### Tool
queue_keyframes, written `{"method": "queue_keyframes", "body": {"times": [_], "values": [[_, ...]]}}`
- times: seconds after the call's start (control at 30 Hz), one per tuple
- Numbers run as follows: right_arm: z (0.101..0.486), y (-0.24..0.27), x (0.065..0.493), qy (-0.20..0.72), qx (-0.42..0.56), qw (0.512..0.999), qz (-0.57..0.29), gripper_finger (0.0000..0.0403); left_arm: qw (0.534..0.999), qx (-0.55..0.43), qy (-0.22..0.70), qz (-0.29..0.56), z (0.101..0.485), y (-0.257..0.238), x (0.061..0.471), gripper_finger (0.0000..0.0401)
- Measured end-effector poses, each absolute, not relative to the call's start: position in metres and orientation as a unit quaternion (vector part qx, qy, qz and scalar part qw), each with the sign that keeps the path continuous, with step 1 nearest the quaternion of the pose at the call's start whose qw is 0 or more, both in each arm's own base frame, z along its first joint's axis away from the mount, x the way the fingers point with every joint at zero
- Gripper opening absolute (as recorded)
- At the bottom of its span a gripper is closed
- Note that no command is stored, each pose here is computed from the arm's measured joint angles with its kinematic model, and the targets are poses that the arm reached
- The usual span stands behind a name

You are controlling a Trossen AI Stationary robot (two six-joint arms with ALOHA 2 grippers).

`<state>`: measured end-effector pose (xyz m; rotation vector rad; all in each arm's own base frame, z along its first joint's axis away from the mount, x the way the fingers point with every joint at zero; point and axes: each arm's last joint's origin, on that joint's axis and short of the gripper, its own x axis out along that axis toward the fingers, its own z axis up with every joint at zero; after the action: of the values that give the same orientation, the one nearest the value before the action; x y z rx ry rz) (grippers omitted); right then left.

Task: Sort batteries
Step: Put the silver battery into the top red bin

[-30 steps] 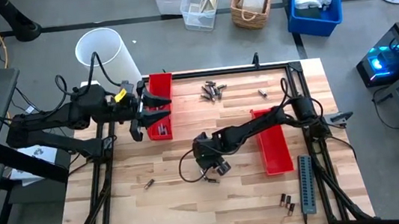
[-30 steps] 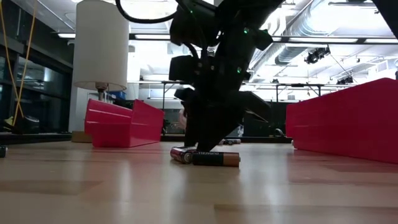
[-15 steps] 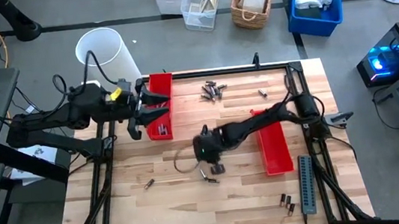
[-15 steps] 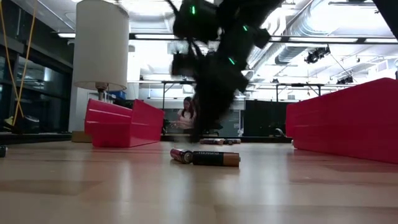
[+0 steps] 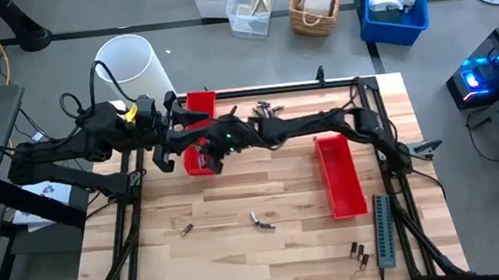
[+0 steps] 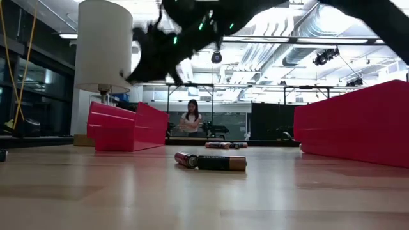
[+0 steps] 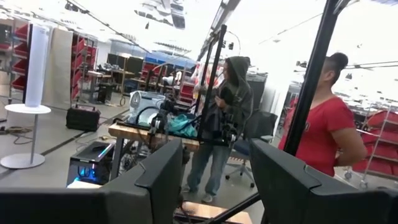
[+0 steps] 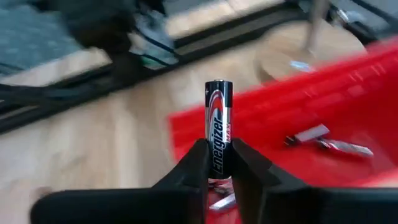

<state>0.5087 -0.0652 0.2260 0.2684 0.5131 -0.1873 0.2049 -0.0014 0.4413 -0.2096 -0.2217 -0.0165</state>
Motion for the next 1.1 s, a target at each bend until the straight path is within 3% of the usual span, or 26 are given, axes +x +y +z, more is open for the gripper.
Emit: {"method": "queue_keyframes", "body": {"times": [0.23,0.37,0.5,0.7,0.83,1.1], "values": [[0.24,-0.079,0.509,0.268,0.125,0.947,-0.124,0.0182,0.988,-0.104,-0.111,-0.008,0.441,-0.001,0.205,0.0179],[0.249,-0.078,0.504,0.33,0.123,0.933,-0.074,0.0236,0.988,-0.103,-0.11,-0.008,0.441,-0.001,0.205,0.0179],[0.264,-0.051,0.492,0.419,0.124,0.899,-0.034,0.0243,0.989,-0.103,-0.109,-0.004,0.441,0.0,0.205,0.0179],[0.237,0.03,0.465,0.577,0.141,0.804,-0.028,0.0232,0.989,-0.103,-0.108,-0.004,0.441,0.0,0.205,0.0179],[0.204,0.065,0.458,0.598,0.223,0.766,-0.075,0.0225,0.989,-0.103,-0.108,-0.004,0.441,0.0,0.205,0.0179],[0.167,0.091,0.452,0.55,0.356,0.729,-0.197,0.0215,0.989,-0.103,-0.108,-0.004,0.441,0.0,0.205,0.0179]]}}
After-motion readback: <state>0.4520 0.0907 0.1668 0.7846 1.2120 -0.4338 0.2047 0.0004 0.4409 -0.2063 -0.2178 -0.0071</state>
